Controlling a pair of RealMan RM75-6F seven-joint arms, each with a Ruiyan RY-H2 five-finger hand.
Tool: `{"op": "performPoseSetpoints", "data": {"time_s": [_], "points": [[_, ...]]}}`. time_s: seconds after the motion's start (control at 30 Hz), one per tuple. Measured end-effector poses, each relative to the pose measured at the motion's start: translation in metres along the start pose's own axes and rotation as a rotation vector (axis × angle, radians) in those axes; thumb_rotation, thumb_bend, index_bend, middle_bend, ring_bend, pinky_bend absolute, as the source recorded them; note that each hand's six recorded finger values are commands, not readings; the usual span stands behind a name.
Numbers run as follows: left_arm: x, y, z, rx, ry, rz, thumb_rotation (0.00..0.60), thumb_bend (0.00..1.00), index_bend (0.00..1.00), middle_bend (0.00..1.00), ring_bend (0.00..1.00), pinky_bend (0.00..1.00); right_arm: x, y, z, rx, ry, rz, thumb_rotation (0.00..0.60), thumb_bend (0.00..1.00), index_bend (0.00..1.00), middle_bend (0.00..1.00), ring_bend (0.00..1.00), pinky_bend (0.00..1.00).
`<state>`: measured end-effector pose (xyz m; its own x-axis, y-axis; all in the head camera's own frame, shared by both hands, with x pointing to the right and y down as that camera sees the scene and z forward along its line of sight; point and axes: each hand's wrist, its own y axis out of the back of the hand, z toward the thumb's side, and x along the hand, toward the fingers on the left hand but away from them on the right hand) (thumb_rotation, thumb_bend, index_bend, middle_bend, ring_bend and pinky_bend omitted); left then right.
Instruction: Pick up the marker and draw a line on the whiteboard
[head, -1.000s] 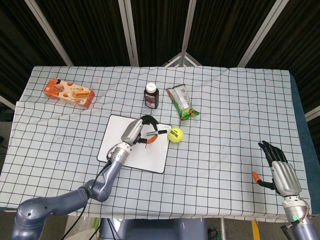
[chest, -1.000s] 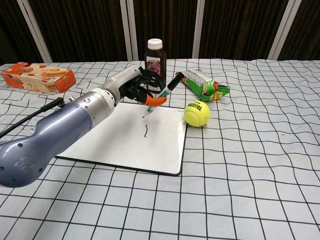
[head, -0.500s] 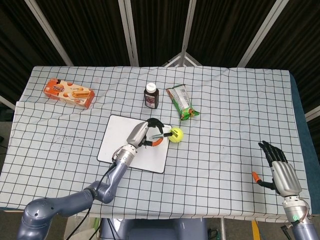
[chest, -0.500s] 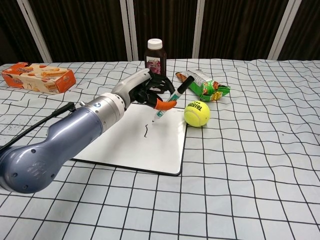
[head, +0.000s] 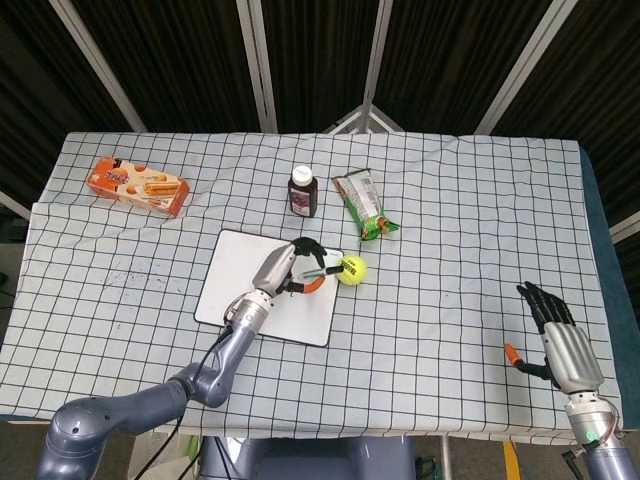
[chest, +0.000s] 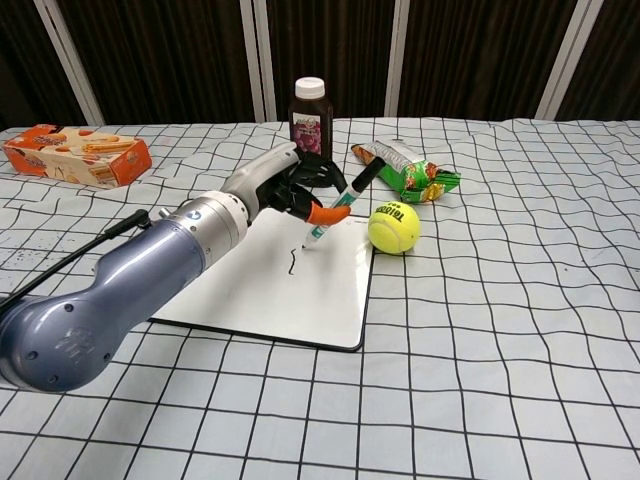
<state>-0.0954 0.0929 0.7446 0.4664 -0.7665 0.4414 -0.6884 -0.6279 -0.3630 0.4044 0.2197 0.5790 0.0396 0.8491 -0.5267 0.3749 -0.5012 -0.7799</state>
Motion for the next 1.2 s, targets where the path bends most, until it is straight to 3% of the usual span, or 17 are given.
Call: {"op": "performPoseSetpoints", "data": {"time_s": [0.93,1.2], "points": [[-0.004,0.005,-0.009,0.023,0.015,0.000,0.600,0.53,0.73,0.34,0.18,0.28,0.000,0.000,0.000,-0.001,-0.003,0.001,0.600,0.33,0.00,0.00,0.00,0.00],[-0.005,0.015,-0.021,0.057,0.042,0.014,0.600,0.53,0.73,0.34,0.18,0.28,0.001,-0.001,0.000,-0.025,-0.008,0.012,0.600,0.33,0.00,0.00,0.00,0.00]]}}
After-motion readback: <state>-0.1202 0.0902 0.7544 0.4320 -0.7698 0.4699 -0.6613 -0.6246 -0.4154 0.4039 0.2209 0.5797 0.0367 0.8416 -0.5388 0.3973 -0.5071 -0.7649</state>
